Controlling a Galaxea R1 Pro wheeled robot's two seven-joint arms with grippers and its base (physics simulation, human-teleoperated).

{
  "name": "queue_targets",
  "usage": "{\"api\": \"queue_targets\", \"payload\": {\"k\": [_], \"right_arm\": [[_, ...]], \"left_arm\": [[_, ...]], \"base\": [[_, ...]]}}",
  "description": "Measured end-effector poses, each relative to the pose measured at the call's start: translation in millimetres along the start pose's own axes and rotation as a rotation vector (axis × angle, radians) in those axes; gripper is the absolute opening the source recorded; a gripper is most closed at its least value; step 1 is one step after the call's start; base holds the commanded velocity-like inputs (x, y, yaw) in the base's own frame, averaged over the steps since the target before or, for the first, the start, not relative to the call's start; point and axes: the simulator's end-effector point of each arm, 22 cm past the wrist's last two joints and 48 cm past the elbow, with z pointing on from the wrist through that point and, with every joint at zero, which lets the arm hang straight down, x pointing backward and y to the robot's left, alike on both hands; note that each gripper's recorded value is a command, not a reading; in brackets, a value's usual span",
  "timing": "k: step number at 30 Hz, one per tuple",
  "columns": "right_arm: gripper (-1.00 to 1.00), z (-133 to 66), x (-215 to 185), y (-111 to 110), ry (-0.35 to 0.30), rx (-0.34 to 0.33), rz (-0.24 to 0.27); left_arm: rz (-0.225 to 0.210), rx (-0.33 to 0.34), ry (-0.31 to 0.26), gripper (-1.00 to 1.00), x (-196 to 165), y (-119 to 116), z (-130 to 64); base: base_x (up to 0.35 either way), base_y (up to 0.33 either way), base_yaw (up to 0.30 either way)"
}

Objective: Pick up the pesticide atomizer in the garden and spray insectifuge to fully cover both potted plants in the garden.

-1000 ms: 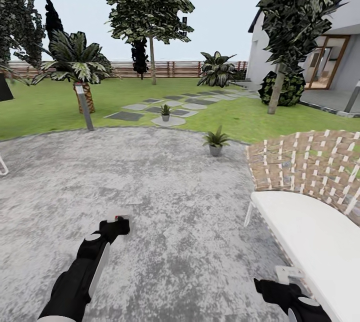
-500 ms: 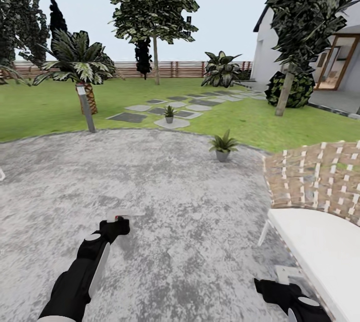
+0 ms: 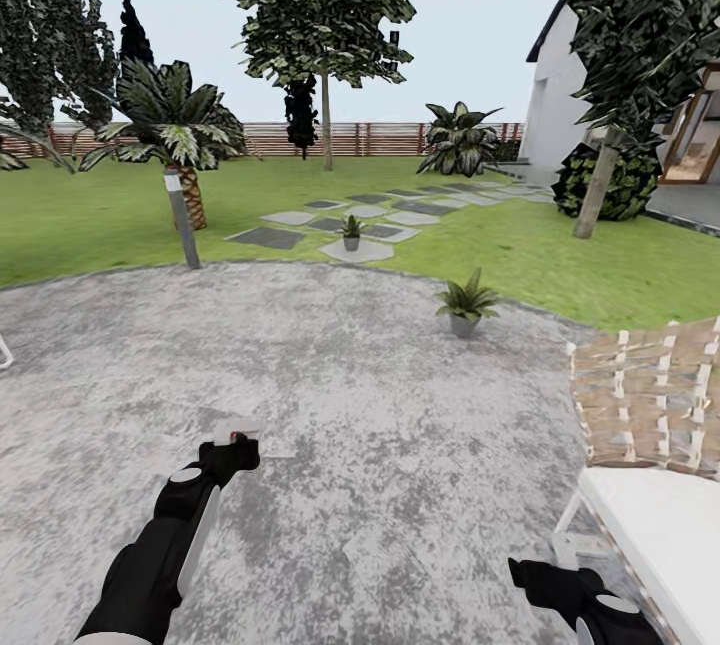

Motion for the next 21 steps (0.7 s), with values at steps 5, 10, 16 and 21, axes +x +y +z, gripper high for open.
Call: {"api": "queue_targets", "payload": {"k": [5,10,16,21], "right_arm": [[1.00,0.0,0.0,0.2,0.000,-0.001,0.001],[1.00,0.0,0.0,-0.1,0.000,0.000,0.002],[1.00,0.0,0.0,0.0,0.000,-0.001,0.001],[1.00,0.0,0.0,0.0,0.000,-0.001,0.001]], "left_arm": [[0.000,0.000,0.000,-1.00,0.0,-0.2,0.0],[0.000,0.001,0.000,-1.00,0.1,-0.3,0.0],[0.000,0.001,0.000,-1.00,0.1,-0.3,0.0],[0.001,0.001,0.001,-1.00,0.2,-0.4,0.1]], "base": [[0.338,0.000,0.000],[0.338,0.000,0.000],[0.338,0.000,0.000],[0.338,0.000,0.000]]}}
